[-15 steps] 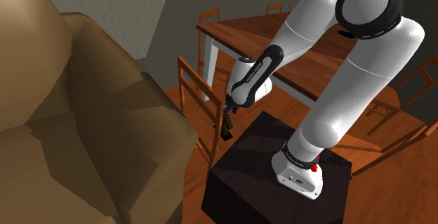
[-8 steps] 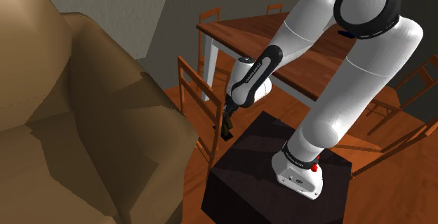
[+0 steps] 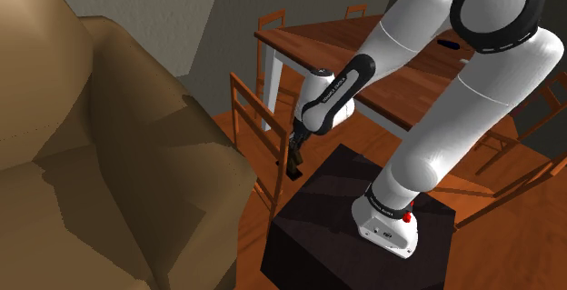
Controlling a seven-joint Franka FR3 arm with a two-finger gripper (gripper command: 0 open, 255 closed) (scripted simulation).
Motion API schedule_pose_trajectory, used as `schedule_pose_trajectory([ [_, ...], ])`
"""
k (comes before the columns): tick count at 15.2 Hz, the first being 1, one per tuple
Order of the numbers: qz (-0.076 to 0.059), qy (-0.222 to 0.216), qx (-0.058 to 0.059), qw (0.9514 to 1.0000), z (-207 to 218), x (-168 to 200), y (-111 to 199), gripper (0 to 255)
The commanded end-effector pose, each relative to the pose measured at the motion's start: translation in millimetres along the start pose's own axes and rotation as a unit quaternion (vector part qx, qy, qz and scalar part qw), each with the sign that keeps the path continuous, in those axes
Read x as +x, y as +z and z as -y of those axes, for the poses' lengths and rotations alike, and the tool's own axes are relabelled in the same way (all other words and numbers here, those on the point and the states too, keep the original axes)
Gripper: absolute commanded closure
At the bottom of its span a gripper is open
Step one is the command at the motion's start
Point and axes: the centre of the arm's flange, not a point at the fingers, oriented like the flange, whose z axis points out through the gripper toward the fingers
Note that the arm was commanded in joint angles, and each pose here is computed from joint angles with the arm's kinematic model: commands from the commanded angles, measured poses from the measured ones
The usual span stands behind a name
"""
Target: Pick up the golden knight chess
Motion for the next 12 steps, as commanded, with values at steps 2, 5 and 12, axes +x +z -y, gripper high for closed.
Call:
schedule_pose_trajectory([
  [2,0.0,0.0,0.0,1.0,0,1,-17,255],
  [5,0.0,0.0,0.0,1.0,1,2,-32,255],
  [12,0.0,0.0,0.0,1.0,1,3,-59,255],
])
